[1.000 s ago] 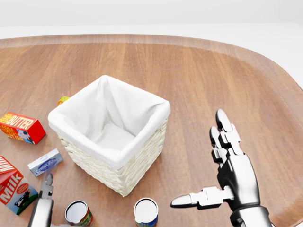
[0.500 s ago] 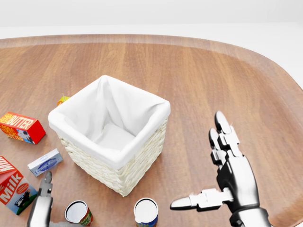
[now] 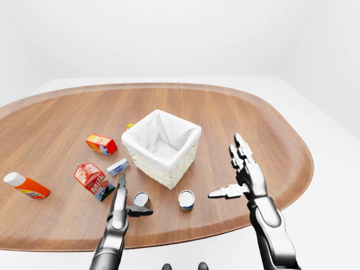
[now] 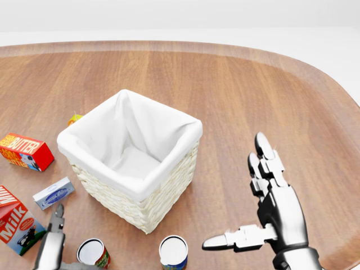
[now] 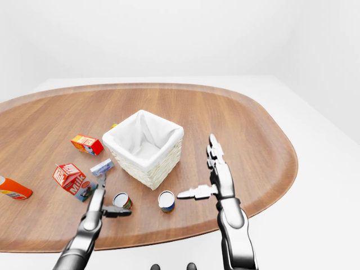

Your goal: Pick up the tomato sauce, and put it in the basket.

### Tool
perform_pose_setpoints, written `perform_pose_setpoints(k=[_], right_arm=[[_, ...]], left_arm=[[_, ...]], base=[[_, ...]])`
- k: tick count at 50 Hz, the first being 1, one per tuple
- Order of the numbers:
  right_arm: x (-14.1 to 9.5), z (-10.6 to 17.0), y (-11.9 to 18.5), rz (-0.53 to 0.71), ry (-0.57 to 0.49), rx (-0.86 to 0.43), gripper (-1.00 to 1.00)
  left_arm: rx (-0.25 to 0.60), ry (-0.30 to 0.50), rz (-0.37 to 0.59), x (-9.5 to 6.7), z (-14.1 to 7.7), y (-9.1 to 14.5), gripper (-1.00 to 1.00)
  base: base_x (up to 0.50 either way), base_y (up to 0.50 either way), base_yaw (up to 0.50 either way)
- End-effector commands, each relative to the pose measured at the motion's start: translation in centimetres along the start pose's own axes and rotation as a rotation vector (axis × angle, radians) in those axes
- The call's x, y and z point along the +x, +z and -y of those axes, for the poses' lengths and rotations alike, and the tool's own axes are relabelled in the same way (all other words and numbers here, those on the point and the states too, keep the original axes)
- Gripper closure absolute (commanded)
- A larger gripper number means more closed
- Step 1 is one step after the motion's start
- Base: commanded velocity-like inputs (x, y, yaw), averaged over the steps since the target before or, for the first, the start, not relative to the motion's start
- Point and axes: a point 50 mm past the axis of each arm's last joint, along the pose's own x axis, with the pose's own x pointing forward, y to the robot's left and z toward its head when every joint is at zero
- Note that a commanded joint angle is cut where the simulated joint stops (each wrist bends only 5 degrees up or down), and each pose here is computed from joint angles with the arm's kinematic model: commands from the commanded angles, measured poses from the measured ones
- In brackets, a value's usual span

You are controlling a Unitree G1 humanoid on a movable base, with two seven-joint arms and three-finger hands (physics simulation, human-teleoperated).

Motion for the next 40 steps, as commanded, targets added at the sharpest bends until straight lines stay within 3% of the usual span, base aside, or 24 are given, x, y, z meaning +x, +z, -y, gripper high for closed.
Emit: perform_pose_setpoints(k=[1,40], right_arm=[[0.01,-0.01,-0.03,-0.001,0.001,0.001,-1.0],[-0.09,-0.06,0.27,0.012,0.008,0.009,-1.0]], left_arm=[[0.012,-0.009,-0.045,0.38,0.36,-0.59,-1.0],[0.028,-0.023,-0.078,0.82,0.86,-0.79,-1.0]], base=[[0.0,0.0,0.0],[0.0,0.0,0.0]])
